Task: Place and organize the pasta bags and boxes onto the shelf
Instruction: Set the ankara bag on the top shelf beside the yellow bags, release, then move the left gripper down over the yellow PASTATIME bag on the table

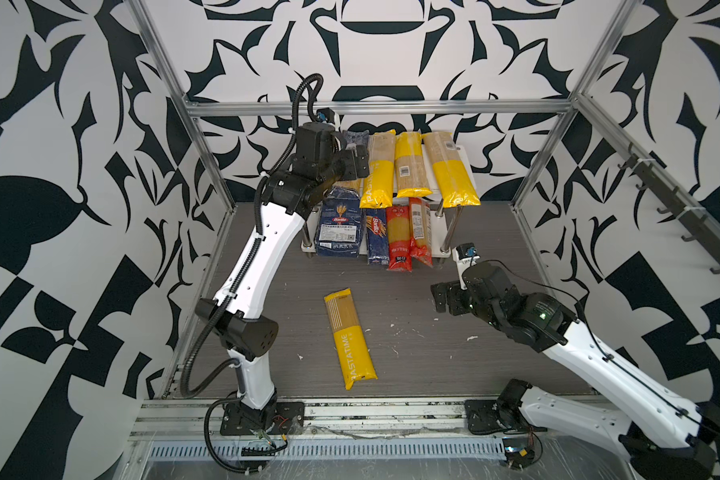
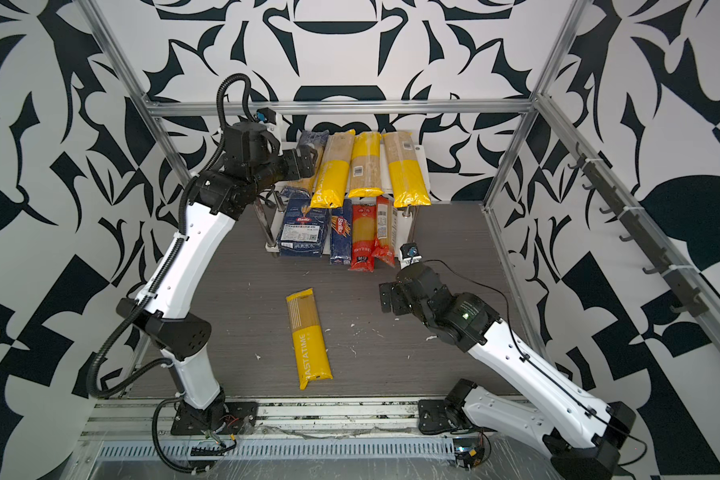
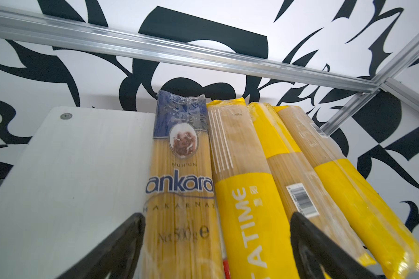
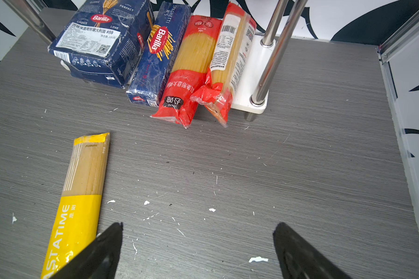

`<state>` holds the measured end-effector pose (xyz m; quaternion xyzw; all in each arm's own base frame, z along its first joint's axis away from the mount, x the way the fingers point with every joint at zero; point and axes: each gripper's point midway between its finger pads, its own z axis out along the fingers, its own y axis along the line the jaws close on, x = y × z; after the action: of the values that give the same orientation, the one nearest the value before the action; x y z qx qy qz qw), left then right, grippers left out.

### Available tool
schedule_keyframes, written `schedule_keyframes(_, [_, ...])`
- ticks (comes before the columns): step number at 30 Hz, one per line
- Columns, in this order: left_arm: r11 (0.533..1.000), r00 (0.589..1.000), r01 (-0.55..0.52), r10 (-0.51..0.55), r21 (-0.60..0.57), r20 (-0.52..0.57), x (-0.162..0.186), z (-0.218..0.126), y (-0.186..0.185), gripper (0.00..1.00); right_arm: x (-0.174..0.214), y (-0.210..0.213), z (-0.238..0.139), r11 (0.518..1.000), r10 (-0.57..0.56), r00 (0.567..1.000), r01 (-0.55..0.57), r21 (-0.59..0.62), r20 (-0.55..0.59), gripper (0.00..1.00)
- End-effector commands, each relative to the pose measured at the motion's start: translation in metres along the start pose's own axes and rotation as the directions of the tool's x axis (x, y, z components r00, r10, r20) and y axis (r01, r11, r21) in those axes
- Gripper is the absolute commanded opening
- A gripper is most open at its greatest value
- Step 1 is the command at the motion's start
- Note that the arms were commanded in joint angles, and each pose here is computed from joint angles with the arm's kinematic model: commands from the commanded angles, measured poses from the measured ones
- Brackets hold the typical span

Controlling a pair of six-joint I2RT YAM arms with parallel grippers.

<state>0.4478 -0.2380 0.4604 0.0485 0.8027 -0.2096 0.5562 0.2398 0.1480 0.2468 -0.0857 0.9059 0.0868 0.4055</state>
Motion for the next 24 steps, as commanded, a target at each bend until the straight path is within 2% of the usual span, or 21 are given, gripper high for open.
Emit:
schedule_keyframes(1, [1.0,0.998,-0.019,0.018,0.007,0.066,-0.006,-0.032,-0.013,0.98,-0.005,0.0,-0.002,1.0,0.017,1.0,-0.017,-0.005,0.022,1.0])
schedule_keyframes(4, [1.0,0.998,-0.022,0.022,-0.005,0.059,0.018,-0.049,-0.013,0.99,-0.004,0.002,-0.001,1.0,0.022,1.0,-0.022,-0.016,0.019,1.0])
schedule_keyframes(10, [0.998,0.999,0.039,-0.039,-0.055,0.004,0.083,-0.08,0.01,1.0,-0.002,0.007,0.001,0.999,0.033,0.999,-0.033,-0.042,0.007,1.0])
schedule_keyframes(13, [0.996,0.997,0.054,-0.057,-0.064,-0.046,0.125,-0.099,0.013,0.99,-0.001,0.009,0.001,0.998,0.043,0.999,-0.043,-0.052,0.001,1.0])
schedule_keyframes(19, [0.99,0.979,0.018,-0.046,-0.14,-0.199,0.231,-0.117,0.018,0.99,0.008,0.013,0.008,0.995,0.062,0.998,-0.063,-0.073,-0.017,1.0])
schedule_keyframes(24, [0.98,0.961,0.019,-0.073,-0.198,-0.267,0.29,-0.125,0.029,0.99,0.012,0.018,0.013,0.993,0.07,0.997,-0.073,-0.092,-0.04,1.0])
